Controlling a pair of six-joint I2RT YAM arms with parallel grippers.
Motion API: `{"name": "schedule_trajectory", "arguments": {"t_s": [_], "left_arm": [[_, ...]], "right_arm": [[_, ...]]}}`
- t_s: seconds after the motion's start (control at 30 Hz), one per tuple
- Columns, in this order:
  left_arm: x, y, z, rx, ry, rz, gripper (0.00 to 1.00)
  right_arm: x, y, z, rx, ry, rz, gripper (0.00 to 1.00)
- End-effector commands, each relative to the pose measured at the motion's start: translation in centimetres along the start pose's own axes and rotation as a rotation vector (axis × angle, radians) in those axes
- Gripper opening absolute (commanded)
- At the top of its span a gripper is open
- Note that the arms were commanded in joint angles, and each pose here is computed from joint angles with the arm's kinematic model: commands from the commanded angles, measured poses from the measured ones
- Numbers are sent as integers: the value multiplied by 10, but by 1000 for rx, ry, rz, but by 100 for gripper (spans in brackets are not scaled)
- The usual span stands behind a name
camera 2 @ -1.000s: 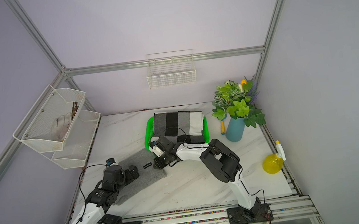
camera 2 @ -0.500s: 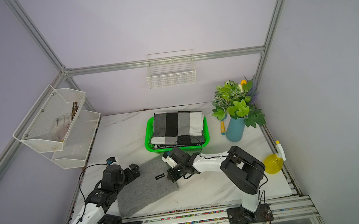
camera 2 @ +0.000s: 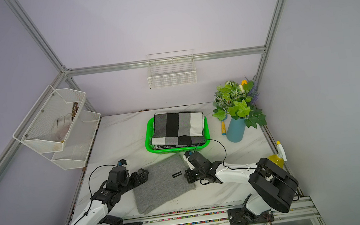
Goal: Put the folded scarf in the basket
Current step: Move the scarf to the center of the board, then pick up the scarf at the center of the board.
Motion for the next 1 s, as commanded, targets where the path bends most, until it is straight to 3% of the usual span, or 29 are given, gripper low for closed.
{"name": "schedule_trajectory", "arguments": {"t_s": [0.0,0.07,0.23,0.37,0.47,0.53,0.63,0.77,0.9,0.97], "left_arm": [[7,-1,-5,5,44,-18,100],[9,-1,-6,3,48,-26,100],[-15,10,-12,-41,58,77,100],[-20,12,-19,-64,74,88,100],[-27,15,-23,-90,76,132,100],[-33,19,-22,-111,75,149,100],[-40,24,-17,-108,66,171,100],[-50,28,-14,-123,49,199,100],[-53,28,-15,-130,56,201,100],[-54,27,-14,-136,60,196,100]], "right_arm": [[-1,-18,-16,-67,51,-85,0],[-1,-23,-19,-63,65,-128,0],[-13,-24,-24,-67,80,-101,0],[-12,-25,-24,-62,77,-107,0],[-12,-23,-27,-79,76,-102,12],[-12,-20,-28,-88,76,-91,29],[-8,-18,-35,-130,76,-94,38],[-10,-23,-44,-148,104,-103,42],[1,-15,-28,30,86,-73,44],[2,-9,-26,45,82,-38,45]]}}
Point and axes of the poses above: each gripper's point midway between its finger pads, its own y axis out along the fingers, its own z axis along the line the jaws close on, x = y × z, the point moved 5 cm from there along -y, back along the fingers, and after that the axes turned 1 degree about -y, right-handed, at the moved point
